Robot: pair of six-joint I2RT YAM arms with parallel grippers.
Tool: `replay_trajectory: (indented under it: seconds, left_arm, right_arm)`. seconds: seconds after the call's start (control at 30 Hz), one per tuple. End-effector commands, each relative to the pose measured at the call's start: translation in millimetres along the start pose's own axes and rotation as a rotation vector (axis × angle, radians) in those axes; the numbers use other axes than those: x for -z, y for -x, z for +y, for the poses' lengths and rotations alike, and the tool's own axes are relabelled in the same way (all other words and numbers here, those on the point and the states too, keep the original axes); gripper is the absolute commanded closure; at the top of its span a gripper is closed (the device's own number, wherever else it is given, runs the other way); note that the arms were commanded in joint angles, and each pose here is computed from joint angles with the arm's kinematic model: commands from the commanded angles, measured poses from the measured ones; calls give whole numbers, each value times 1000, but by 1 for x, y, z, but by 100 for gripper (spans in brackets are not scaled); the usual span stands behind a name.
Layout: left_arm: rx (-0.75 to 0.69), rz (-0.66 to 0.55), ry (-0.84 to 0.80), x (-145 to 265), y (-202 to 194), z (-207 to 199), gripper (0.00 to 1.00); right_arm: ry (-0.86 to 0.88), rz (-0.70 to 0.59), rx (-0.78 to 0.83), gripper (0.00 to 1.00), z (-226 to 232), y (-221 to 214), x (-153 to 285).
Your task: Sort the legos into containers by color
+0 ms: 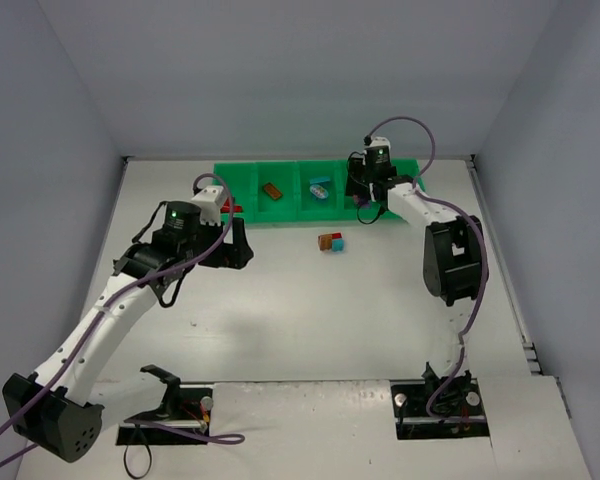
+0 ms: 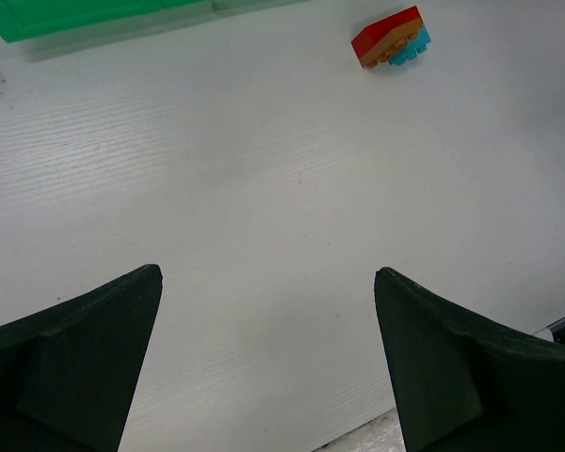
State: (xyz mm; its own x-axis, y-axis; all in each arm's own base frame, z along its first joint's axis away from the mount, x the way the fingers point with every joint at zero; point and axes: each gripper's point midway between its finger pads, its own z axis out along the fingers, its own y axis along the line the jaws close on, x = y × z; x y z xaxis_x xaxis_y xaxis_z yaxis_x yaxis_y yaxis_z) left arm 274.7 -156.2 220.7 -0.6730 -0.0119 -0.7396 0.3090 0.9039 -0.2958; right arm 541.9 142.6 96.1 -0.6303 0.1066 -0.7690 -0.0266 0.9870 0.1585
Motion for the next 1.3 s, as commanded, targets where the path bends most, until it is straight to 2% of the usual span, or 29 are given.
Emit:
replay_trajectory:
  seconds: [0.0, 0.13, 0.23, 0.3, 0.37, 0.4, 0.53, 0.73, 1.1, 1.2, 1.27]
  left_arm:
    - [1, -75, -8, 10, 18, -4, 12]
    - [4, -66, -23, 3, 18, -6, 12]
    - [5, -63, -37, -4, 21, -9, 12]
    - [9, -58, -45, -9, 24, -10, 12]
    - [8, -55, -54, -15, 26, -13, 12]
    - [8, -51, -56, -17, 26, -13, 12]
    - [7, -48, -63, -24, 30, -14, 12]
    - [5, -36, -64, -29, 33, -15, 12]
    - [6, -16, -59, -27, 23, -13, 12]
    - [4, -10, -52, -27, 19, -11, 12]
    - [3, -6, -50, -27, 18, -10, 12]
  right_arm:
    - [-6, -84, -27, 42, 2, 39, 8]
    - [17, -94, -8, 38, 7, 42, 24]
    - [112, -123, 54, 39, 35, 43, 60]
    - [140, -104, 113, 39, 52, 19, 72]
    - [194, -146, 132, 40, 74, 19, 98]
    - [205, -117, 135, 40, 76, 0, 100]
    - [236, -126, 130, 38, 94, -20, 126]
    - [186, -63, 103, 37, 90, -58, 115]
    - [131, -58, 67, 39, 78, -62, 103]
    - [102, -53, 29, 44, 65, -59, 98]
    - [89, -57, 3, 56, 57, -55, 97]
